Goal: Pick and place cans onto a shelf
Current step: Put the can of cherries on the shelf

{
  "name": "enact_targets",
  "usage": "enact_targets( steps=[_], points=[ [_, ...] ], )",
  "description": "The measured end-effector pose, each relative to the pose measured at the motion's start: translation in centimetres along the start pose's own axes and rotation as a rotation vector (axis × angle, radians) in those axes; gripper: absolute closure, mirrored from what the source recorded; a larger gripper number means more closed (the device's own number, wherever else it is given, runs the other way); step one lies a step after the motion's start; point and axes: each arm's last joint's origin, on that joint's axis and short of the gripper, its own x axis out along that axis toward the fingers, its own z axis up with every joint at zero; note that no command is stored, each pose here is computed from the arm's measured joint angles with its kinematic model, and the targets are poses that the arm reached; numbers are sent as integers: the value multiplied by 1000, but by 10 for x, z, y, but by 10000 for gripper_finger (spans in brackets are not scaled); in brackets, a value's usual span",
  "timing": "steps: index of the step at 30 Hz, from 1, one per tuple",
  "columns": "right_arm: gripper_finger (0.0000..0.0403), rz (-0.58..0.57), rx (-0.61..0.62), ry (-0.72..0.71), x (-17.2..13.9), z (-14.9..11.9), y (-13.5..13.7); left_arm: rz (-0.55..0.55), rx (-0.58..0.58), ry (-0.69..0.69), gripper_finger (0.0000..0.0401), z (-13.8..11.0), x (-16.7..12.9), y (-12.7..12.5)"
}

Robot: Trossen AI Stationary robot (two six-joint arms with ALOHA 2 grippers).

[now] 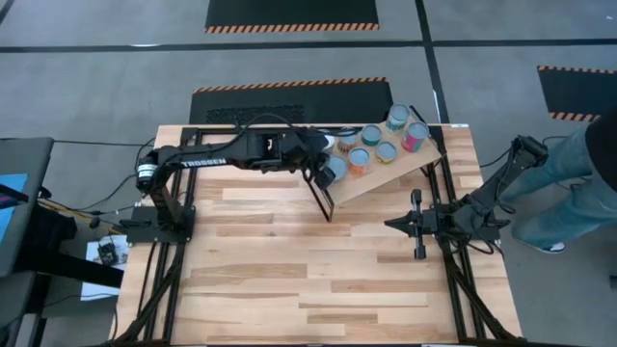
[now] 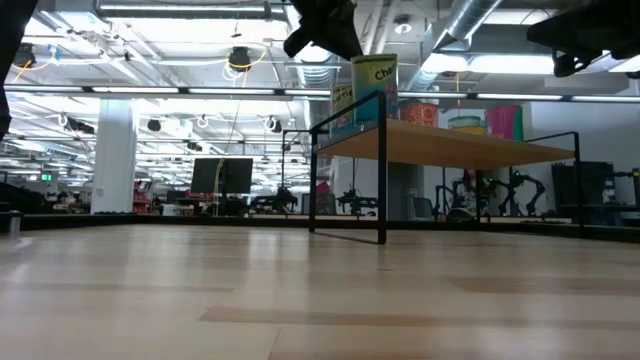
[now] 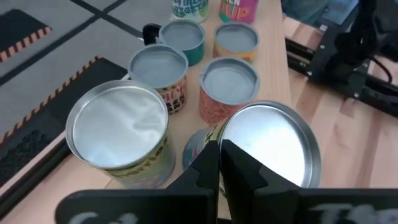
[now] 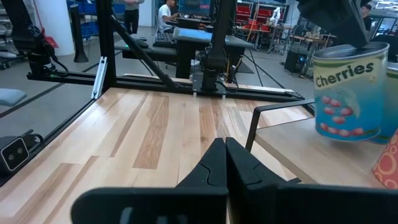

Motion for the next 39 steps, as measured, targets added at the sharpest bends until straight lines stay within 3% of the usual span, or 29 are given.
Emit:
enact_targets(
  steps=[16,32,36,39],
  points=[
    [397,2,0,1,0,0,0,19,29,32,398,-6,19,-1],
    [397,4,1,-1,0,0,0,58,78,4,382,1,14,-1],
    [397,4,1,-1,0,0,0,43,100,-39,382,12,5,-3],
    [397,4,1,-1,0,0,0,-58,179,-28,384,13,-1,-13]
  ],
)
